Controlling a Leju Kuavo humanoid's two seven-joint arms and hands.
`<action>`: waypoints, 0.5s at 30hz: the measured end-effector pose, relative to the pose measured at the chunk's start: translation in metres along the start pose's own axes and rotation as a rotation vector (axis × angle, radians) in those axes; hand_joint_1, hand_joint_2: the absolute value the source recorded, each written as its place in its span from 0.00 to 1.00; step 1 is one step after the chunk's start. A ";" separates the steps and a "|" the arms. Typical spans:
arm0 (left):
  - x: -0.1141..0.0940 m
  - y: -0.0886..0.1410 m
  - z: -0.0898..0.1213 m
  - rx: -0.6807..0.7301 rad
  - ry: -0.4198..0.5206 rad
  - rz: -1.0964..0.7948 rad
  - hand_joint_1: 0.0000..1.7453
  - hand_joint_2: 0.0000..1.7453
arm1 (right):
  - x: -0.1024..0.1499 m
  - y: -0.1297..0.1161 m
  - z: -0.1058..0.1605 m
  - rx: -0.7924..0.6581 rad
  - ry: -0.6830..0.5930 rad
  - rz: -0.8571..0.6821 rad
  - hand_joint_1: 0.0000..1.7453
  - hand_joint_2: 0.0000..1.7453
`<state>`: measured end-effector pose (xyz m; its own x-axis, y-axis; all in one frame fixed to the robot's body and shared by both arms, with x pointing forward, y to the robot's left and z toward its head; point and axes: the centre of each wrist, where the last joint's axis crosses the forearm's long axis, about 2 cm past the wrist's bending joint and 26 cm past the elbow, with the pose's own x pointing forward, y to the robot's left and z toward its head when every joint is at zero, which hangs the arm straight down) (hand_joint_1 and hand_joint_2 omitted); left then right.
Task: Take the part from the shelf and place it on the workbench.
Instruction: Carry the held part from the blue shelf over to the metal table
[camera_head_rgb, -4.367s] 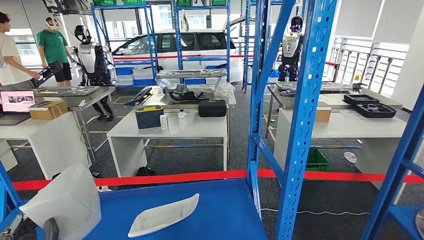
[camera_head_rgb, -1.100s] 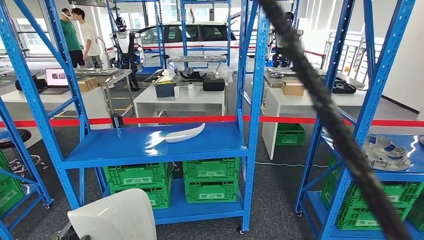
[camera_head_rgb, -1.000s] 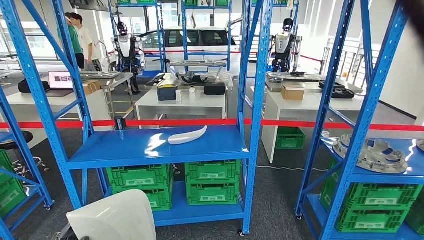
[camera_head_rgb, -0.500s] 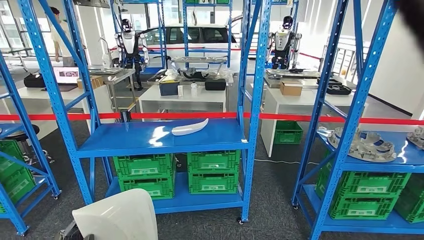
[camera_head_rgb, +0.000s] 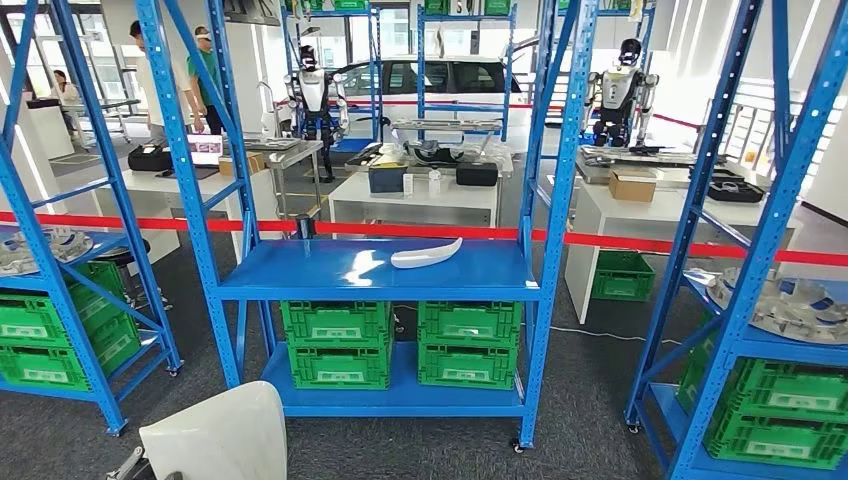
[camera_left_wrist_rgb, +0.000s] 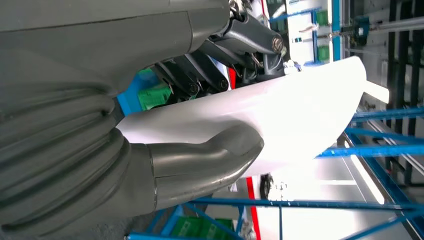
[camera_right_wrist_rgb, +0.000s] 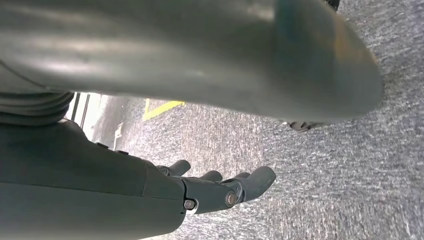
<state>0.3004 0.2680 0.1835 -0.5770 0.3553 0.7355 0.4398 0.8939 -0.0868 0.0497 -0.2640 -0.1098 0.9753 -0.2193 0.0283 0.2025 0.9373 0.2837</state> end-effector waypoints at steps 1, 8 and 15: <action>0.000 0.000 0.000 0.000 -0.001 0.001 1.00 1.00 | 0.000 0.000 0.000 0.000 0.000 0.002 0.00 0.00; -0.001 -0.001 0.000 0.002 -0.003 0.009 1.00 1.00 | -0.003 0.000 0.000 0.000 0.010 0.002 0.00 0.00; -0.001 -0.002 -0.001 0.002 -0.011 0.031 1.00 1.00 | -0.002 -0.001 0.000 0.001 0.010 0.005 0.00 0.00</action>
<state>0.3004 0.2655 0.1840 -0.5704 0.3859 0.7251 0.4565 0.8828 -0.1108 0.0479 -0.2643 -0.1100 0.9771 -0.2119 0.0203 0.1975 0.9380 0.2849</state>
